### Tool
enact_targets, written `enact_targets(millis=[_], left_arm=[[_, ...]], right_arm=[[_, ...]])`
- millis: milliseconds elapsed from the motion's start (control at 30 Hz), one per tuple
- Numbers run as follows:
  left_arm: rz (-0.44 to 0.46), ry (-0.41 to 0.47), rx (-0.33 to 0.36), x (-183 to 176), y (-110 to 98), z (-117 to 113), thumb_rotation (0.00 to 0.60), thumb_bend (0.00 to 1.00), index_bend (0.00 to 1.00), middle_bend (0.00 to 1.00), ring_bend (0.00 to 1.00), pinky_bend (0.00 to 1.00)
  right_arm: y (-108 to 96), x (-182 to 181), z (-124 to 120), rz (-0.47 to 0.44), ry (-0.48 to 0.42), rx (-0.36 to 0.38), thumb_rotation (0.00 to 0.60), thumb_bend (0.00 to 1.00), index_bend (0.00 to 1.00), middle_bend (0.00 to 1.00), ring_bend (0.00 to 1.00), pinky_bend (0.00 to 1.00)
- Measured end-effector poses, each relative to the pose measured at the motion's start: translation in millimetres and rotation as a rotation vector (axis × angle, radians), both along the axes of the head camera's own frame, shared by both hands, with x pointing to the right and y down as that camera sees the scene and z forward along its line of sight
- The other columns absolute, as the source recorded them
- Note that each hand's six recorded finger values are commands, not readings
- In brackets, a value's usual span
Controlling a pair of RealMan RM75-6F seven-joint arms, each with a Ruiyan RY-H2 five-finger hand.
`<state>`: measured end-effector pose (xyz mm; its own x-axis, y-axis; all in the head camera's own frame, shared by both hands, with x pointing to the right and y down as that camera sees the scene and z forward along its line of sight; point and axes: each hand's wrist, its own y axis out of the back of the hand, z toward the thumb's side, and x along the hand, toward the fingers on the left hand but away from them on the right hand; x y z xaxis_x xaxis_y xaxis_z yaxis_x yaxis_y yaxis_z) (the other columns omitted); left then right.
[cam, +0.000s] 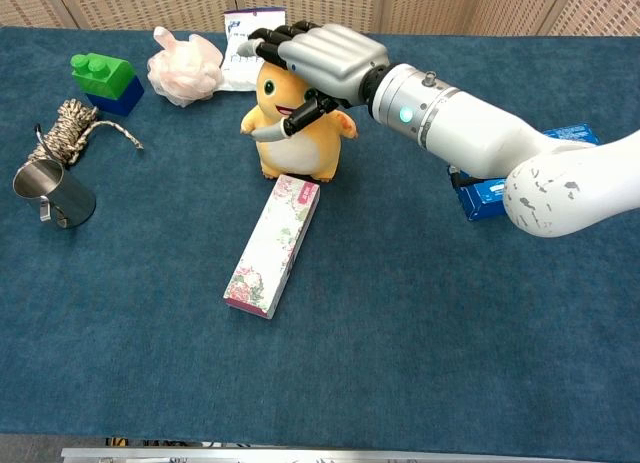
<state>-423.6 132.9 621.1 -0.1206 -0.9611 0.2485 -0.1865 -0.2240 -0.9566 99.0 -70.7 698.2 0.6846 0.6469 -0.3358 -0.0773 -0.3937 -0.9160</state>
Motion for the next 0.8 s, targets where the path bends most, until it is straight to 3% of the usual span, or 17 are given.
enact_targets(millis=[267, 433, 467, 567, 800], left_arm=[[0.001, 0.003, 0.006, 0.5, -0.2, -1.5, 0.6, 0.13, 0.21, 0.25, 0.22, 0.18], [0.005, 0.006, 0.025, -0.5, -1.6, -4.1, 0.6, 0.13, 0.21, 0.25, 0.22, 0.18], [0.005, 0.006, 0.027, -0.9, -1.9, -4.4, 0.6, 0.14, 0.21, 0.25, 0.22, 0.18], [0.007, 0.011, 0.03, -1.1, -2.4, -4.6, 0.6, 0.13, 0.21, 0.25, 0.22, 0.18], [0.027, 0.014, 0.034, 0.5, -4.7, -4.1, 0.6, 0.13, 0.21, 0.25, 0.22, 0.18]], right_arm=[[1.8, 0.0, -29.6, -0.006, -0.067, 0.036, 0.164, 0.0, 0.01, 0.03, 0.0, 0.0], [-0.8, 19.6, -50.8, 0.017, -0.081, 0.093, 0.282, 0.0, 0.0, 0.03, 0.0, 0.0], [-1.0, 27.9, -56.0, 0.029, -0.08, 0.108, 0.348, 0.0, 0.0, 0.03, 0.0, 0.0], [-0.5, 53.6, -68.0, 0.063, -0.07, 0.135, 0.465, 0.0, 0.0, 0.03, 0.0, 0.0], [7.4, 143.4, -99.2, 0.182, 0.014, 0.235, 0.558, 0.0, 0.0, 0.03, 0.0, 0.0]])
